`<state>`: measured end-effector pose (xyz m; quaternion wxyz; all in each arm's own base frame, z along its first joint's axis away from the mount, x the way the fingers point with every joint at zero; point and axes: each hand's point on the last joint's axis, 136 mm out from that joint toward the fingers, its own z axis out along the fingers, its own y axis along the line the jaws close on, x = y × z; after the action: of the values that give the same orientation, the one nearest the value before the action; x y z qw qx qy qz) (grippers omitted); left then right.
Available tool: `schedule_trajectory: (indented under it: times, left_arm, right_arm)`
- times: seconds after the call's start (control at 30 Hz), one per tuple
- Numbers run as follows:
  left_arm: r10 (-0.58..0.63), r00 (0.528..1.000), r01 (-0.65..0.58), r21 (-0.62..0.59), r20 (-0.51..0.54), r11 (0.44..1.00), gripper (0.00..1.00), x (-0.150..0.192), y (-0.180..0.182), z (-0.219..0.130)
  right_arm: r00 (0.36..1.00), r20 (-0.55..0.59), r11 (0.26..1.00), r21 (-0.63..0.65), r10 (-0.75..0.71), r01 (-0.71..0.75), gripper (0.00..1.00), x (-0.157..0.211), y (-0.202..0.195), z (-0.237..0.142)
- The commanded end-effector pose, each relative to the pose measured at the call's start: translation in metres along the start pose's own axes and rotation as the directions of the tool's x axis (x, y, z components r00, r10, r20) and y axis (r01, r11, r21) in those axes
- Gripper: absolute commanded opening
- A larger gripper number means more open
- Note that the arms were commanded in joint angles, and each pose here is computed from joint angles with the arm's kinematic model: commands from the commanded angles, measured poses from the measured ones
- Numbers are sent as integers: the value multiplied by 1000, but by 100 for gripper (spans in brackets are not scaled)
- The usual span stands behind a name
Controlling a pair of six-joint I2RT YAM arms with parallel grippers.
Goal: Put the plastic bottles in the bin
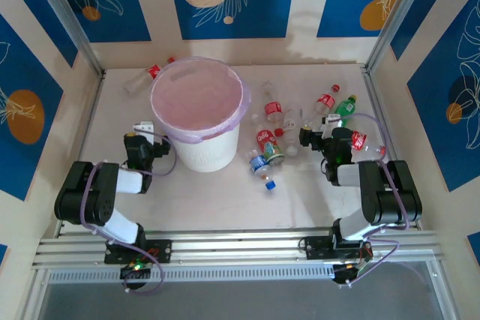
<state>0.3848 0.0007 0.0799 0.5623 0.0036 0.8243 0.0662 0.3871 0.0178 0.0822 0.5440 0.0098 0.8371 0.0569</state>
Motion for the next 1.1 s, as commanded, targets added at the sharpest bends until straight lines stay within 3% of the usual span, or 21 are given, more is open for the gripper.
schedule_trajectory:
  times: [0.0,0.8,1.07]
  left_arm:
    - [1,999,-3,37,54,999,100,-17,-10,3]
    - [-1,999,-1,44,54,999,100,-17,-11,3]
    - [-70,993,81,-125,91,989,100,-67,29,-40]
  right_arm:
    - [999,42,1000,10,4,-4,99,-14,0,4]
    - [999,41,1000,-6,13,-12,99,-14,0,4]
    - [999,-41,1000,19,19,-18,99,-48,3,-16]
